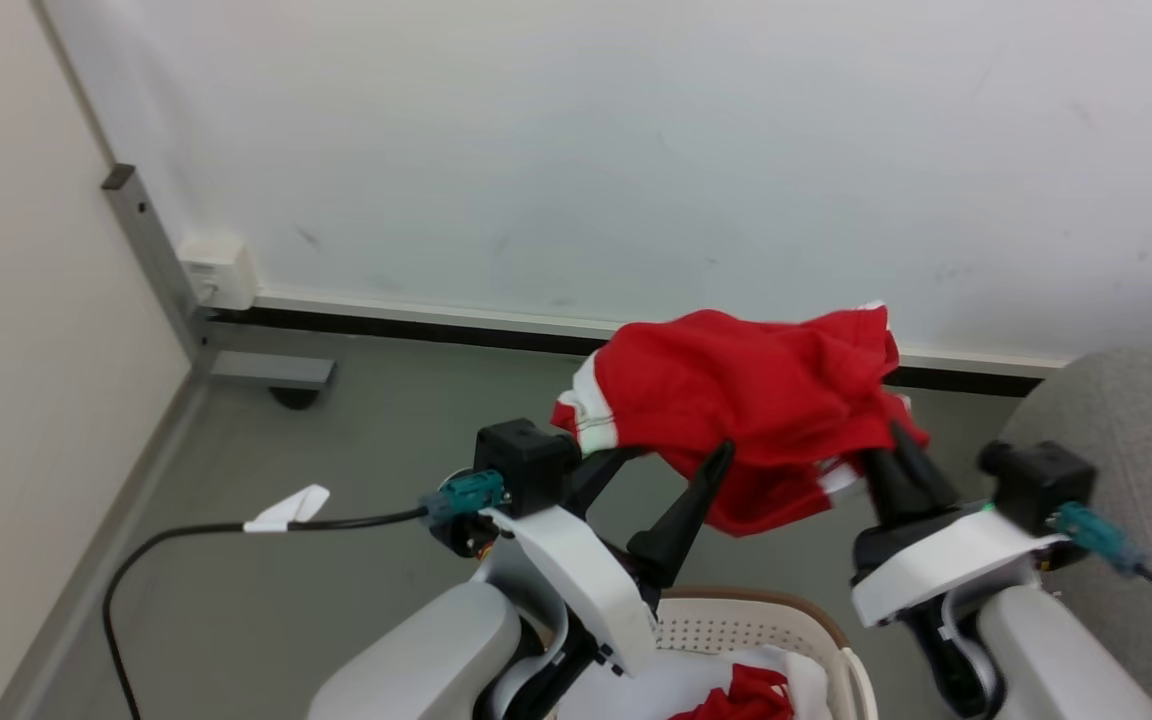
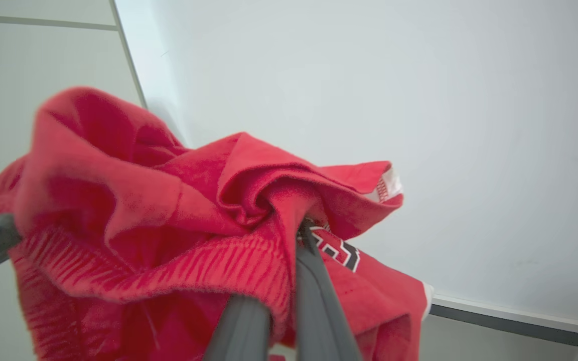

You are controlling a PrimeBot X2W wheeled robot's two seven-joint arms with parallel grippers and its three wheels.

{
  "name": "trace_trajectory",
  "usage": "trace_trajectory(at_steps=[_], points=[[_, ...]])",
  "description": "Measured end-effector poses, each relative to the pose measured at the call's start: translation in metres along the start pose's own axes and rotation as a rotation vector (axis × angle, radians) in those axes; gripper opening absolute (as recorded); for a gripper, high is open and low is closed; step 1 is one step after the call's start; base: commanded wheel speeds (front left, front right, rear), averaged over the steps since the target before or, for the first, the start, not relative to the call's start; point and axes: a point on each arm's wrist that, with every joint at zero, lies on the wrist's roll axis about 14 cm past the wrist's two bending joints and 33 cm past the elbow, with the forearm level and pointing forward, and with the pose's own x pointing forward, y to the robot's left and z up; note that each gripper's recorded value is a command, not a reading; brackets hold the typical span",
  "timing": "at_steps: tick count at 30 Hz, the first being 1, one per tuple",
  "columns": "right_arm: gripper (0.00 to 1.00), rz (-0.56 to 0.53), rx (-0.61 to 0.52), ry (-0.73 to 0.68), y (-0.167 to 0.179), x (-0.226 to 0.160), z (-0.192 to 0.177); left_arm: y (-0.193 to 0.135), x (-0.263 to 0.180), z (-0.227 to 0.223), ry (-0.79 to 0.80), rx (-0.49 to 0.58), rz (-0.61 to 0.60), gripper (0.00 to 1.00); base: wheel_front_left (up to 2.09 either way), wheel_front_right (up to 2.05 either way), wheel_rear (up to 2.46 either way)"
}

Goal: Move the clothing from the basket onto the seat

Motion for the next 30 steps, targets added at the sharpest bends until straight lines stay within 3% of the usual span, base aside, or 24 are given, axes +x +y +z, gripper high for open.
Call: trace_trajectory(at_steps=[5,16,30], points=[[0.0,-0.12,-0.025,-0.113,-0.044,-0.021,0.038,-0.016,0.007,-0.012,0.016,-0.013,-0.06,1.0,0.0,0.0,0.0],[0.0,-0.348,-0.156,-0.214,-0.111,-0.102,0.082,-0.077,0.035,-0.016,-0.044,0.0,-0.288,1.0,0.0,0.0,0.0],[0.0,-0.603,-0.239,-0.288,-0.145,-0.201,0.107,-0.131,0.062,-0.044,-0.028,0.004,-0.499,1.0,0.0,0.0,0.0]])
